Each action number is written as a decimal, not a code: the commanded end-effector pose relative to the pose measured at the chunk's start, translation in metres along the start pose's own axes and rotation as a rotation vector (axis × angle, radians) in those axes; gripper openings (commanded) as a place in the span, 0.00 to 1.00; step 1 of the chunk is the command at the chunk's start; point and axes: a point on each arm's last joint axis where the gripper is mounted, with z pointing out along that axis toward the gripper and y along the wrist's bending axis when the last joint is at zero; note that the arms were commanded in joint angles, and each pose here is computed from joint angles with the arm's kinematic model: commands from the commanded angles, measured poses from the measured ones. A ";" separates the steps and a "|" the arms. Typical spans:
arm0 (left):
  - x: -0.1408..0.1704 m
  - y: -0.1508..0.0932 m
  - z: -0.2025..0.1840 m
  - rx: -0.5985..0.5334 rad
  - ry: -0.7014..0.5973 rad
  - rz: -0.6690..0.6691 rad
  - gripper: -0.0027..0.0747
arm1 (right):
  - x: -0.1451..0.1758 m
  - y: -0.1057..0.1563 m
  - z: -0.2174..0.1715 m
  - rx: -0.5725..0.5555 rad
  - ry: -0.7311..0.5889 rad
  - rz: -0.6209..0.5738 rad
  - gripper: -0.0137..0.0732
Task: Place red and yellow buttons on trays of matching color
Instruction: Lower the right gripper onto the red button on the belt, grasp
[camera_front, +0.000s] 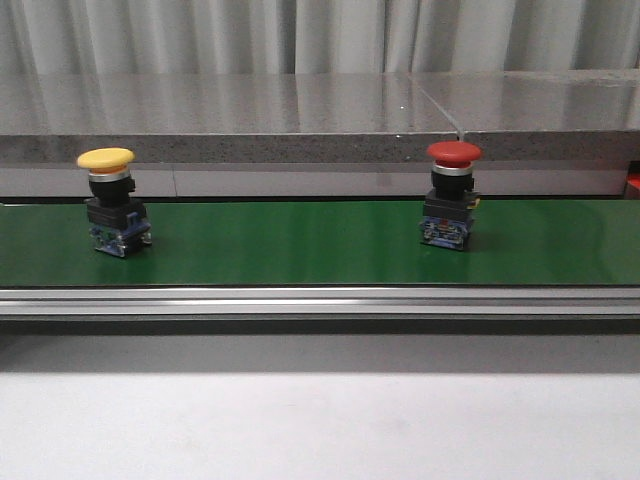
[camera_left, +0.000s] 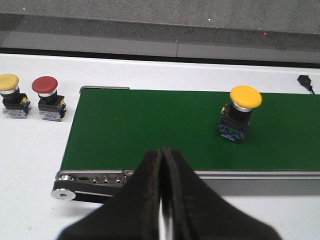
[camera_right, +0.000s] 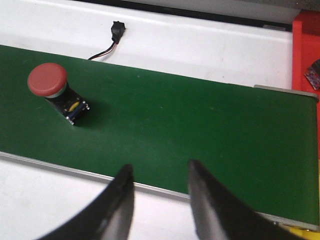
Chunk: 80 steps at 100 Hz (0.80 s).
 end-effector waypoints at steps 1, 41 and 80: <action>-0.013 -0.002 -0.003 0.020 -0.086 -0.001 0.01 | -0.011 0.001 -0.009 0.008 -0.089 -0.004 0.77; -0.013 -0.002 -0.003 0.020 -0.086 -0.001 0.01 | -0.012 0.002 0.000 -0.020 -0.067 0.004 0.92; -0.013 -0.002 -0.003 0.020 -0.086 -0.001 0.01 | -0.027 0.024 0.050 -0.159 0.043 -0.089 0.92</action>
